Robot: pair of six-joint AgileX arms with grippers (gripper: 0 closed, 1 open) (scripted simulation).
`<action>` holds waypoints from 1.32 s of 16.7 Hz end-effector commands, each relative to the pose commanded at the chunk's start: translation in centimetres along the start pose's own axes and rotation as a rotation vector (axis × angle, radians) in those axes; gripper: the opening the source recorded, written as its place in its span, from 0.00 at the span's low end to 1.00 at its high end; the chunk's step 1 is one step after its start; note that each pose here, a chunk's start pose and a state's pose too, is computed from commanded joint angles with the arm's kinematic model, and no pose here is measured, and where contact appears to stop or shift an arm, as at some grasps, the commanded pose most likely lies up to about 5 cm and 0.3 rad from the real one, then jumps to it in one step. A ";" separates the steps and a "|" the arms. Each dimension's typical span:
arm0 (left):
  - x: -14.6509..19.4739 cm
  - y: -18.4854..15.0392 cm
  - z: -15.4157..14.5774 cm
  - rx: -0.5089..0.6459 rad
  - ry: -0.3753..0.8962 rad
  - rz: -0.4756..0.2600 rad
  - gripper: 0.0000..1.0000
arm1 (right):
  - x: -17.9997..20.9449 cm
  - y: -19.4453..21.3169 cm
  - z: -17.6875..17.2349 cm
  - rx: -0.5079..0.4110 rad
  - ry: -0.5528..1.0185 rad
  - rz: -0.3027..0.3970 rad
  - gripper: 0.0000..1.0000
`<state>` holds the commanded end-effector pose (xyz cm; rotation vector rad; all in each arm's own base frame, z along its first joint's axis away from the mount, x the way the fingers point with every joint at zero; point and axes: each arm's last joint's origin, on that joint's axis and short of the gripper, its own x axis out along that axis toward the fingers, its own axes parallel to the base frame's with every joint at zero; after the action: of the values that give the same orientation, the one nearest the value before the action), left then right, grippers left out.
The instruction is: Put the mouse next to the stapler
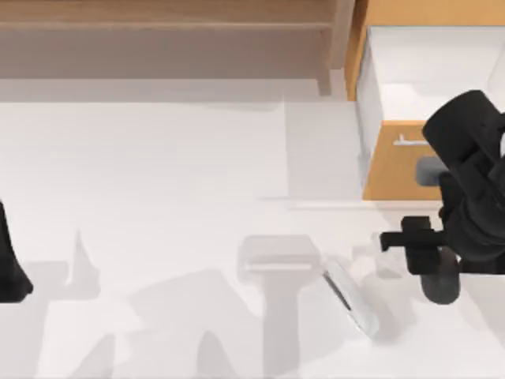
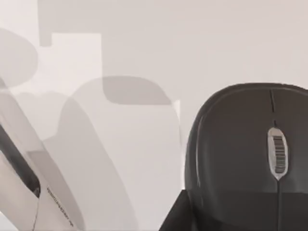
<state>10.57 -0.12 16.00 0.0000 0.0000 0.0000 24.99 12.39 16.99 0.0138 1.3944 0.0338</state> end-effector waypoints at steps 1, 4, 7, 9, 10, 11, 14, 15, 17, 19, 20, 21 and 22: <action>0.0 0.0 0.0 0.000 0.000 0.000 1.00 | 0.0 0.0 0.0 0.000 -0.002 0.001 0.00; 0.0 0.0 0.0 0.000 0.000 0.000 1.00 | 0.4 0.0 0.0 -0.001 0.002 -0.001 0.00; 0.0 0.0 0.0 0.000 0.000 0.000 1.00 | 1.2 0.0 -0.3 -0.003 0.028 -0.012 0.00; 0.0 0.0 0.0 0.000 0.000 0.000 1.00 | 2.0 -0.2 -0.7 -0.005 0.060 -0.027 0.00; 0.0 0.0 0.0 0.000 0.000 0.000 1.00 | 2.3 -0.3 -0.9 -0.005 0.074 -0.033 0.00; 0.0 0.0 0.0 0.000 0.000 0.000 1.00 | 2.3 -0.3 -0.9 -0.005 0.074 -0.033 0.00; 0.0 0.0 0.0 0.000 0.000 0.000 1.00 | 2.3 -0.3 -0.9 -0.005 0.074 -0.033 0.00; 0.0 0.0 0.0 0.000 0.000 0.000 1.00 | 2.3 -0.3 -0.9 -0.005 0.074 -0.033 0.08; 0.0 0.0 0.0 0.000 0.000 0.000 1.00 | 2.3 -0.3 -0.9 -0.005 0.074 -0.033 0.23; 0.0 0.0 0.0 0.000 0.000 0.000 1.00 | 2.3 -0.3 -0.9 -0.005 0.074 -0.033 0.38; 0.0 0.0 0.0 0.000 0.000 0.000 1.00 | 2.3 -0.3 -0.9 -0.005 0.074 -0.033 0.45; 0.0 0.0 0.0 0.000 0.000 0.000 1.00 | 2.3 -0.3 -0.9 -0.005 0.074 -0.033 0.53; 0.0 0.0 0.0 0.000 0.000 0.000 1.00 | 2.3 -0.3 -0.9 -0.005 0.074 -0.033 0.60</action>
<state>10.57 -0.12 16.00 0.0000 0.0000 0.0000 24.54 12.21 14.57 -0.0150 1.4686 0.0108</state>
